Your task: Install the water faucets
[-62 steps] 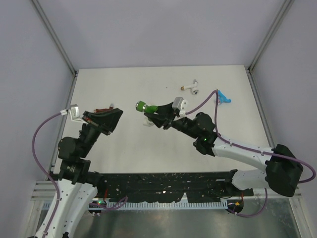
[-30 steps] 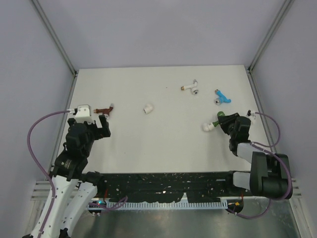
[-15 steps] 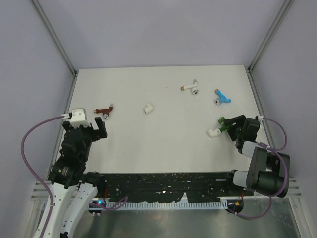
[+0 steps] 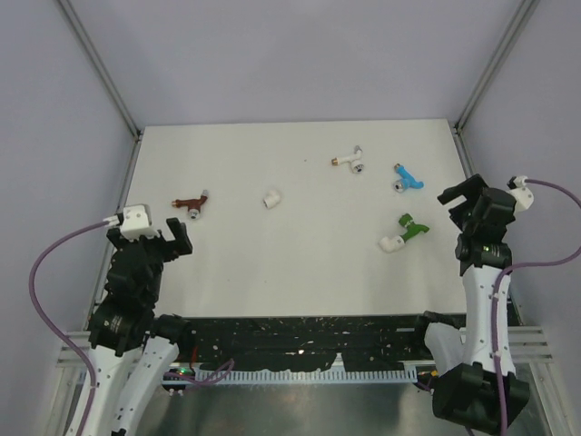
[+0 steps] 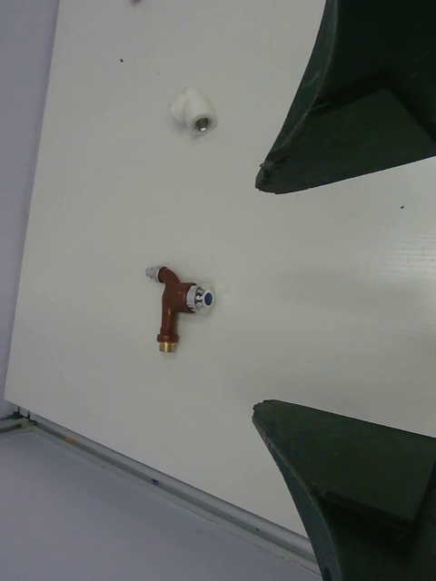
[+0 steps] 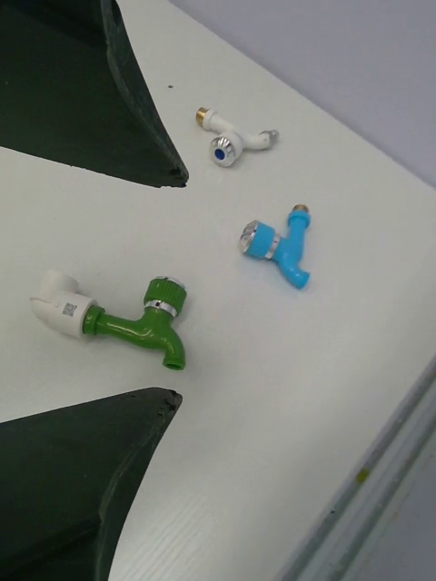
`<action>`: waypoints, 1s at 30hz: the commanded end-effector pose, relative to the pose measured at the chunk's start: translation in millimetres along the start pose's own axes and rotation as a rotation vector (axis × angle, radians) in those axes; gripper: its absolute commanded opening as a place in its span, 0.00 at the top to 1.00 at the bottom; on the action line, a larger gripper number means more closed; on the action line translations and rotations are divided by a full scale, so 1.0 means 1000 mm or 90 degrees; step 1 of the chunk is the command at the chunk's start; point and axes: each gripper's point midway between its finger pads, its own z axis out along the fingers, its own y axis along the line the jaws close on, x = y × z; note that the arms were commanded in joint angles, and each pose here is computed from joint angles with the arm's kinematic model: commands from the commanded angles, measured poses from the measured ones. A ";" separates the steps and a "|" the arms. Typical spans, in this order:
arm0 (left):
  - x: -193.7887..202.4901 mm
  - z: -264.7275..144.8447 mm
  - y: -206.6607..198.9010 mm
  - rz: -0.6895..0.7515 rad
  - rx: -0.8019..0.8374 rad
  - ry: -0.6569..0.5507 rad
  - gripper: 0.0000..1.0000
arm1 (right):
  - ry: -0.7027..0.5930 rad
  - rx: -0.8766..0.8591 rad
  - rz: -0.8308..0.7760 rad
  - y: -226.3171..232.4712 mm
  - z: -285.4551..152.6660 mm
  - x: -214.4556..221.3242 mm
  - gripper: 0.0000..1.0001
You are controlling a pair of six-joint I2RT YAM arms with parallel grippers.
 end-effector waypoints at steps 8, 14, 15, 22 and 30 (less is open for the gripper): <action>-0.045 -0.048 0.029 -0.093 -0.048 -0.131 0.00 | -0.179 -0.070 -0.144 0.060 -0.138 -0.114 0.05; -0.077 -0.084 0.038 -0.114 -0.028 -0.204 0.00 | -0.319 -0.142 -0.198 0.076 -0.206 -0.143 0.05; -0.079 -0.088 0.038 -0.113 -0.024 -0.214 0.00 | -0.325 -0.157 -0.206 0.078 -0.210 -0.141 0.05; -0.082 -0.101 0.042 -0.138 -0.014 -0.256 0.00 | -0.366 -0.201 -0.240 0.072 -0.231 -0.136 0.05; -0.070 -0.091 0.034 -0.138 0.007 -0.245 0.00 | -0.368 -0.218 -0.253 0.066 -0.233 -0.126 0.04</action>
